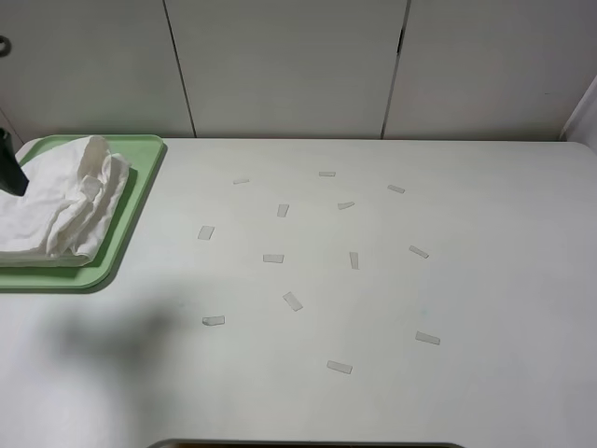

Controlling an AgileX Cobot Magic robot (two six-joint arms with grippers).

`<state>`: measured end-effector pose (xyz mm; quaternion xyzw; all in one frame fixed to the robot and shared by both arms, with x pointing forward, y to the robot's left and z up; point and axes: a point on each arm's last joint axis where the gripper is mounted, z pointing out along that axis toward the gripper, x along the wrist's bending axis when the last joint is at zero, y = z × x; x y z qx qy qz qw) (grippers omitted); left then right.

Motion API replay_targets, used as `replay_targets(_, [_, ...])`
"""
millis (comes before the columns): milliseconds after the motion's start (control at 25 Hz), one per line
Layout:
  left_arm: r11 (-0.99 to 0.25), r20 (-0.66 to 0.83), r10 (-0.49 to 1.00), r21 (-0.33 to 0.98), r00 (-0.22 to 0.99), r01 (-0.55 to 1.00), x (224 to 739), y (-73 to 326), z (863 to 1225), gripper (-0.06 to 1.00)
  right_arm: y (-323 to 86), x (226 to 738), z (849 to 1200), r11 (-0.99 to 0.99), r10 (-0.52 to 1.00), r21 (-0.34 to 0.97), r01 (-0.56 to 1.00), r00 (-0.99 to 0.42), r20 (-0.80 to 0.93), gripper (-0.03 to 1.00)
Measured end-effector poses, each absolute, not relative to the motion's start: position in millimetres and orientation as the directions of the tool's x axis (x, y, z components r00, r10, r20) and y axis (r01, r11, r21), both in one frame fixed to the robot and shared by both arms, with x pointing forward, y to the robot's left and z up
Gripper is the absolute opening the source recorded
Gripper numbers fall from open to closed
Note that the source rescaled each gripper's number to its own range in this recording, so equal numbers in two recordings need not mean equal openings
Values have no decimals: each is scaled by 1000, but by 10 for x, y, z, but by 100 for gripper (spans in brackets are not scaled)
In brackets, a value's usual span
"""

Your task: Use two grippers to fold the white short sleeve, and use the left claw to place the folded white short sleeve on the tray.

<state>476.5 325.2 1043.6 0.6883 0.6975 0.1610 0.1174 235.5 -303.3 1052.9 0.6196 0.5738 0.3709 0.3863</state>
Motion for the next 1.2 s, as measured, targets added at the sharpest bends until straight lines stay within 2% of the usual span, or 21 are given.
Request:
replay_targets(400, [18, 64, 997, 355, -44, 935, 4168, 3213, 10825, 100, -3033, 2355, 10529, -43, 998, 904, 424, 66, 16, 100])
replay_targets(760, [-61, 57, 998, 512, 37, 857, 3681, 3115, 11152, 100, -3033, 2355, 10529, -43, 998, 904, 424, 66, 16, 100])
replay_targets(1040, [-179, 42, 980, 618, 195, 766, 3416, 2976, 11293, 100, -3033, 2355, 10529, -43, 998, 904, 424, 66, 16, 100])
replay_targets(1200, [-200, 56, 975, 652, 217, 731, 3277, 2949, 11342, 100, -3033, 2355, 10529, -43, 998, 904, 424, 66, 16, 100])
